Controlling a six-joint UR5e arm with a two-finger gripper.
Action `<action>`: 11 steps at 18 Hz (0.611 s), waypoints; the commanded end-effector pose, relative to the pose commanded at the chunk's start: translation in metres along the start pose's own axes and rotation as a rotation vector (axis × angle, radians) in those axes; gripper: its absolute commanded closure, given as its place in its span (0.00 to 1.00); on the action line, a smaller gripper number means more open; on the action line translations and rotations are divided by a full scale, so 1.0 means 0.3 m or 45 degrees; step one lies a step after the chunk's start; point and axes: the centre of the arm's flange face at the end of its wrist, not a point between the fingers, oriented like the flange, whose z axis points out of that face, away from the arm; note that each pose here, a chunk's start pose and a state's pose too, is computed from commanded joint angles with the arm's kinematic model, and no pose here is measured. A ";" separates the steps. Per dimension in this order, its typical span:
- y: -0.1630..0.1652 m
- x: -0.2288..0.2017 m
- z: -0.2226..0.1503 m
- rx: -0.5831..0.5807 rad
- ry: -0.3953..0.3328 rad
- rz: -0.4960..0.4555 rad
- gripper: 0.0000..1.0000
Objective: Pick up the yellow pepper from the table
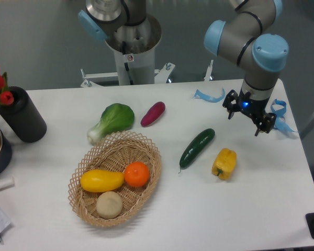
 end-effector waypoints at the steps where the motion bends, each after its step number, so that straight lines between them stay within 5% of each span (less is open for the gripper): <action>1: 0.000 0.002 -0.001 0.000 0.000 0.000 0.00; 11: -0.018 0.005 0.009 0.013 0.007 -0.010 0.00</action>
